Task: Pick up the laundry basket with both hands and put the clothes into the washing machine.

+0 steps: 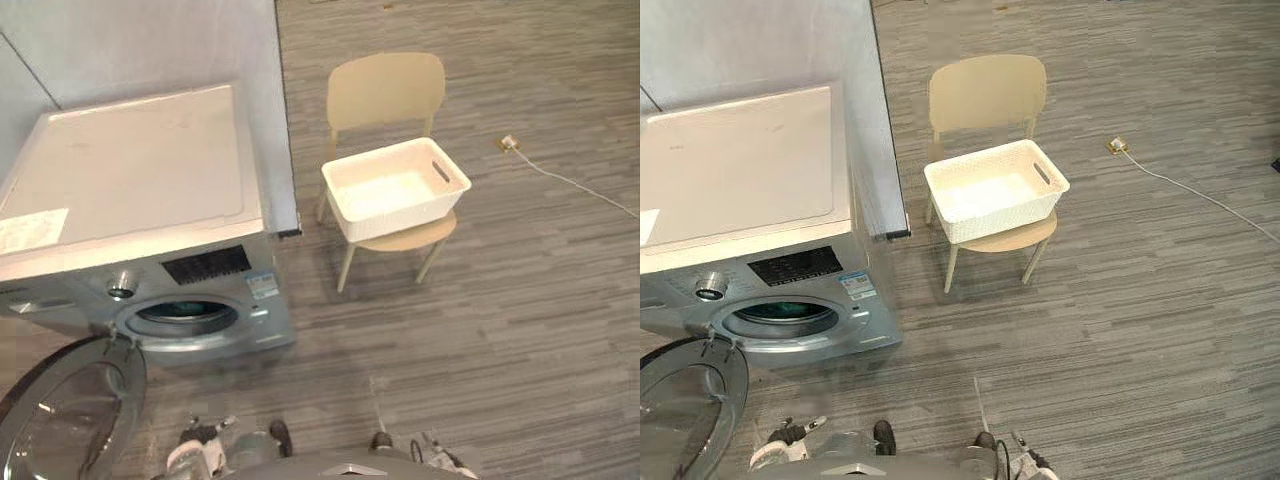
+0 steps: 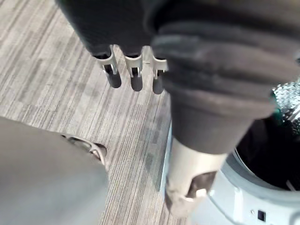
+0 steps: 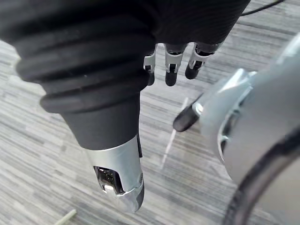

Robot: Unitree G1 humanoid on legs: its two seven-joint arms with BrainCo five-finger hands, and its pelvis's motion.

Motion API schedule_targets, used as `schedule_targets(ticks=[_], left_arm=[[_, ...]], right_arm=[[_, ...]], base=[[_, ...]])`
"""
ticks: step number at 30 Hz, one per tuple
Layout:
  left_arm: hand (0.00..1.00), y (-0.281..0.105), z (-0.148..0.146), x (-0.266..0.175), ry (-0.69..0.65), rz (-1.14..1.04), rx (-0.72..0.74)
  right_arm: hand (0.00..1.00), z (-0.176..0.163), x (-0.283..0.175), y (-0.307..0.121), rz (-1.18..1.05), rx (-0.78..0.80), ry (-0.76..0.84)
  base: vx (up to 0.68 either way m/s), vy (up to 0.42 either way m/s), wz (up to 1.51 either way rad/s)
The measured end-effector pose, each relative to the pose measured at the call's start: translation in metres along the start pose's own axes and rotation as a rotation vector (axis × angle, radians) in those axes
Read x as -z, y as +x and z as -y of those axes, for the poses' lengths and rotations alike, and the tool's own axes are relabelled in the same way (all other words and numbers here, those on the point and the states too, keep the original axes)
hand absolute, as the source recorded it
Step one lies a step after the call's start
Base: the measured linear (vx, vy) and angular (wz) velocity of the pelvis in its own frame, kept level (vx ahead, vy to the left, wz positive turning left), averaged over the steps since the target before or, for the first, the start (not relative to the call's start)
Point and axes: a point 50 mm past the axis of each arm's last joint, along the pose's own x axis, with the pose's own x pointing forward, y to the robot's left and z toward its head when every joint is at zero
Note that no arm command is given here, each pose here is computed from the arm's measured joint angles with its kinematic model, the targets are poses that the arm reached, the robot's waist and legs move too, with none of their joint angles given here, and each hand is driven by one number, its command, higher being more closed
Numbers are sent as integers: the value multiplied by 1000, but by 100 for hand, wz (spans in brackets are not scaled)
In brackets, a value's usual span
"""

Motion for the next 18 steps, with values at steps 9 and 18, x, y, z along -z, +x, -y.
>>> schedule_targets(ticks=[9,18], left_arm=[[0,2,-6,-4,47,-7,-22],[0,2,25,-24,162,53,67]], right_arm=[[0,-28,4,-6,42,-119,-86],[0,9,23,-5,-38,22,31]], base=[[110,26,-15],[147,-252,39]])
